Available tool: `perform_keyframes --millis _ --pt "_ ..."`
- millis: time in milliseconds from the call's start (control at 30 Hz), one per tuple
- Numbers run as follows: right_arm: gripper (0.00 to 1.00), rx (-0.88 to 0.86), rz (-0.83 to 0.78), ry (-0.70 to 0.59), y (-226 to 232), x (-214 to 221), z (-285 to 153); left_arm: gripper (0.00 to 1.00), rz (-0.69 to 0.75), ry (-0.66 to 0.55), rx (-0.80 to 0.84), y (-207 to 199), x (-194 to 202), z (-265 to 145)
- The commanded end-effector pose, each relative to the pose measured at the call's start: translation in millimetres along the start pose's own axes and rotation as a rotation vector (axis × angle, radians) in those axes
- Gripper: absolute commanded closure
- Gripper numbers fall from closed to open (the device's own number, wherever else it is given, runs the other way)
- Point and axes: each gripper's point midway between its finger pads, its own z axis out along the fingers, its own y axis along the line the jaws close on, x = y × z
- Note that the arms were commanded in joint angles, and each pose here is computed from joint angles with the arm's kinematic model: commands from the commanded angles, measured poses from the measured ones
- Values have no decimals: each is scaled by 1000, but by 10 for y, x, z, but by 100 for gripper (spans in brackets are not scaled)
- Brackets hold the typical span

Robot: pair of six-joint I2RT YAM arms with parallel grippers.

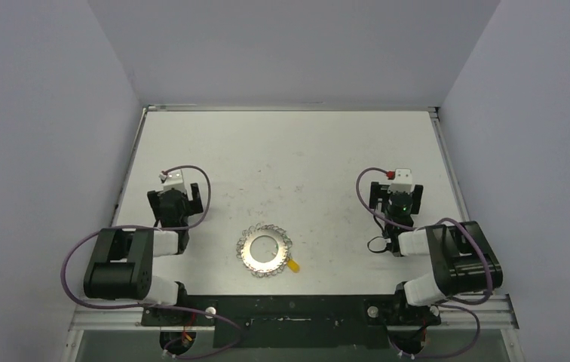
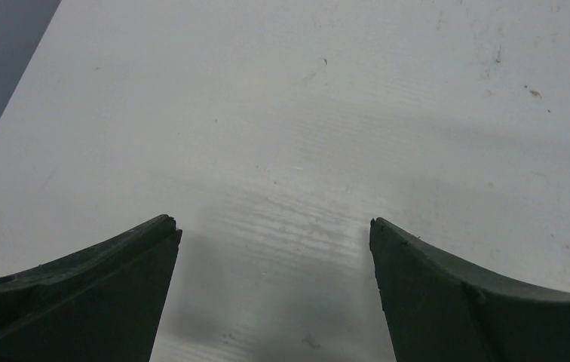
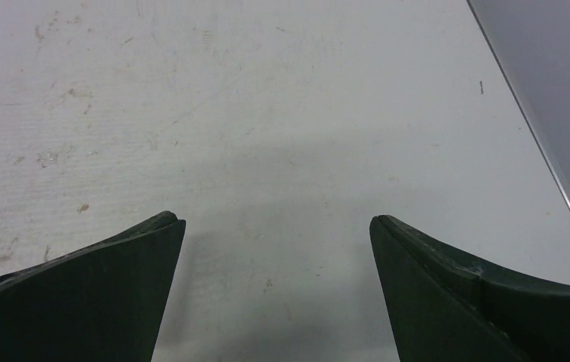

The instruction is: Put the keys on the keyring

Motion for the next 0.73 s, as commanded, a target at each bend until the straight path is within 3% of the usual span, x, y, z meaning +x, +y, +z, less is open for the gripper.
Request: perform_keyframes --millis 0,233,700 --pt "0 -20 120 -176 52 -324 248 4 -31 -229 117 -179 -495 276" --pt "0 -32 69 -33 134 -242 481 3 -43 -152 57 -73 -407 394" --pt "0 -39 71 -35 135 -240 478 3 -27 -162 81 -107 -416 421"
